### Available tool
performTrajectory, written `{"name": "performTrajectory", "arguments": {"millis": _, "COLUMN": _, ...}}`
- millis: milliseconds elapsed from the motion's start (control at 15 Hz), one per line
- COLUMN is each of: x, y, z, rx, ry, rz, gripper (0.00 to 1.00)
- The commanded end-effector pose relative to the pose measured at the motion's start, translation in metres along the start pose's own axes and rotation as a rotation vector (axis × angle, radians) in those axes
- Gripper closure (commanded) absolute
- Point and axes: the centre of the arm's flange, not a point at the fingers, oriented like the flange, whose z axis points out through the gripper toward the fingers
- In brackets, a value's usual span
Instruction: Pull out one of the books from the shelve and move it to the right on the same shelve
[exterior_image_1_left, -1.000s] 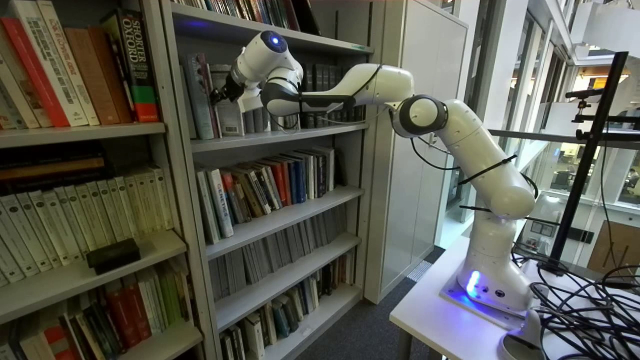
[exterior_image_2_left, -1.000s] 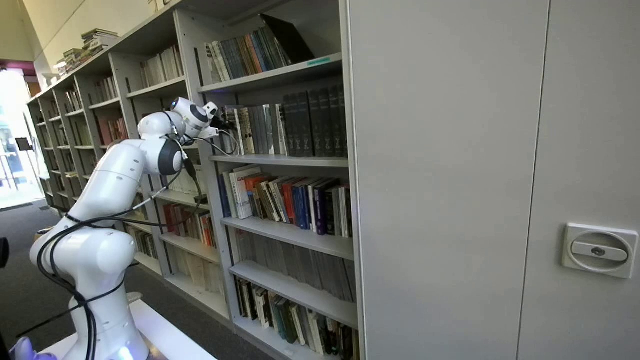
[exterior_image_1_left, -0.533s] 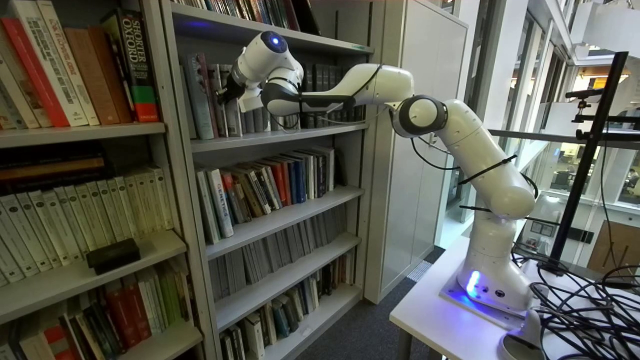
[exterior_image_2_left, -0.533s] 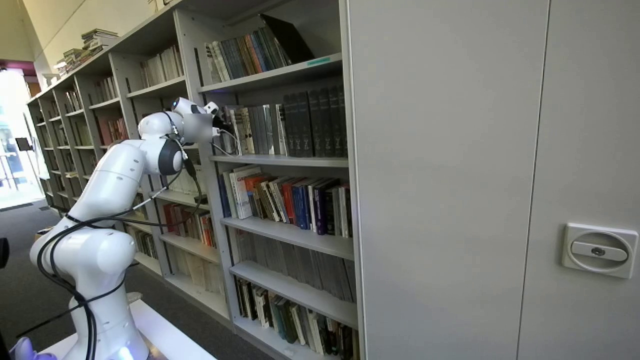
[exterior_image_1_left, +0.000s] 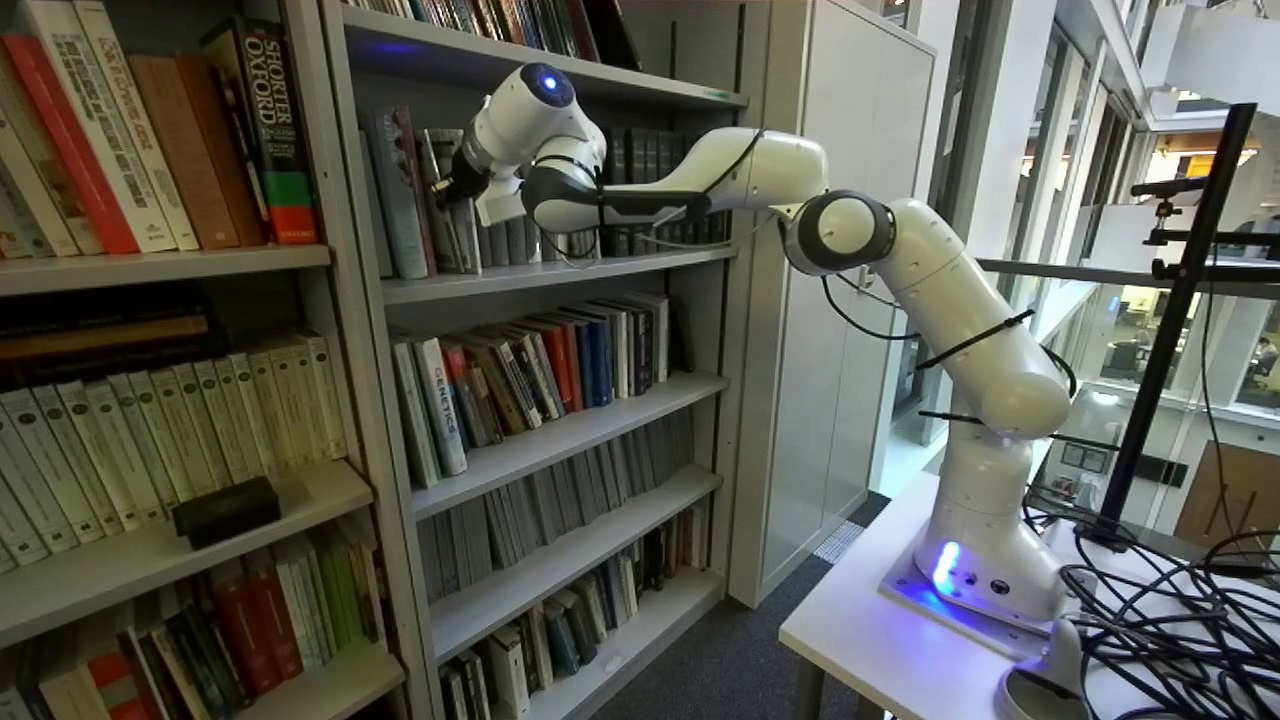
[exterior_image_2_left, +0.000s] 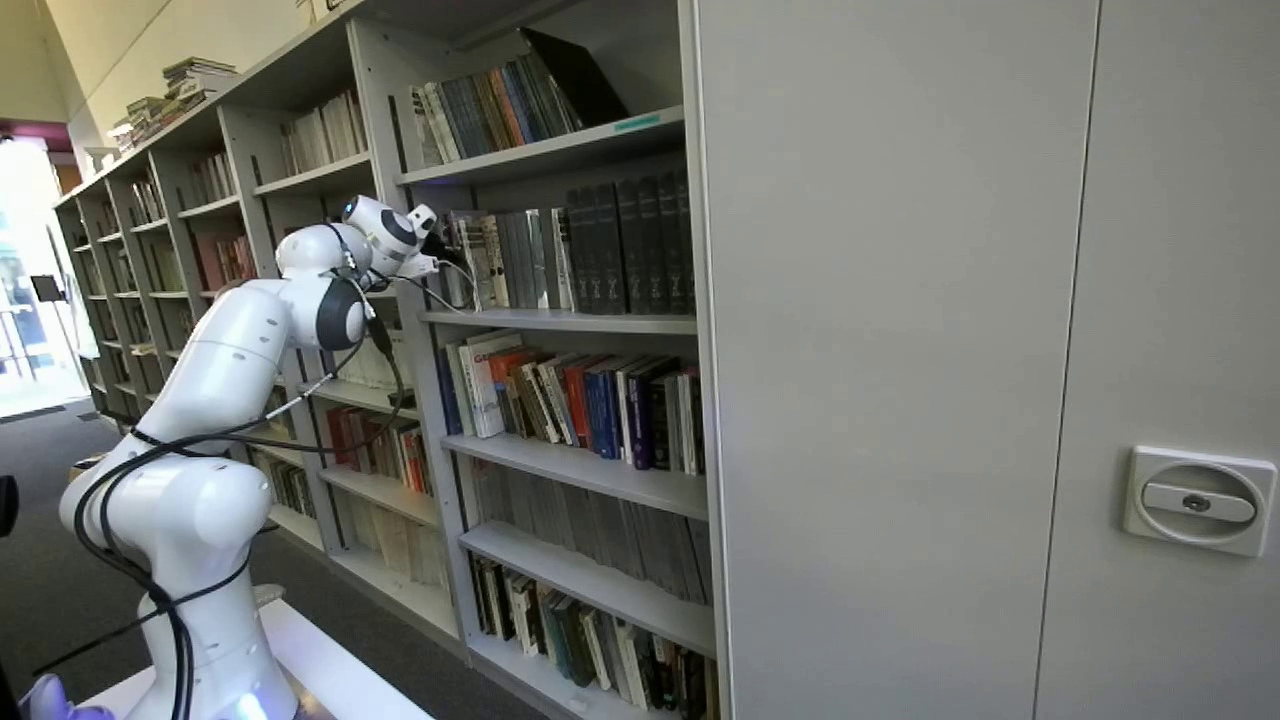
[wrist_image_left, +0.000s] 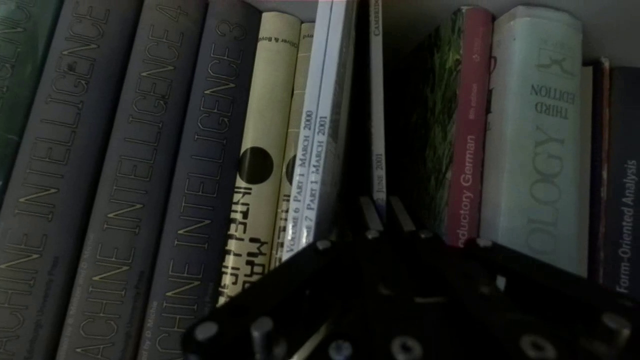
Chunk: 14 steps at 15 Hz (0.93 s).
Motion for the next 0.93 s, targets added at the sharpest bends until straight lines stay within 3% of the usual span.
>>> {"name": "performTrajectory", "arguments": {"millis": 0, "x": -0.015, "y": 0.003, "z": -0.026, "rx": 0.01, "ry": -0.038, "rz": -0.003, "gripper": 0.98}}
{"name": "performTrajectory", "arguments": {"millis": 467, "x": -0.028, "y": -0.006, "z": -0.076, "rx": 0.157, "ry": -0.22, "rz": 0.032, "gripper": 0.98}}
{"name": "performTrajectory", "arguments": {"millis": 867, "x": -0.031, "y": 0.017, "z": -0.115, "rx": 0.087, "ry": -0.299, "rz": 0.032, "gripper": 0.98}}
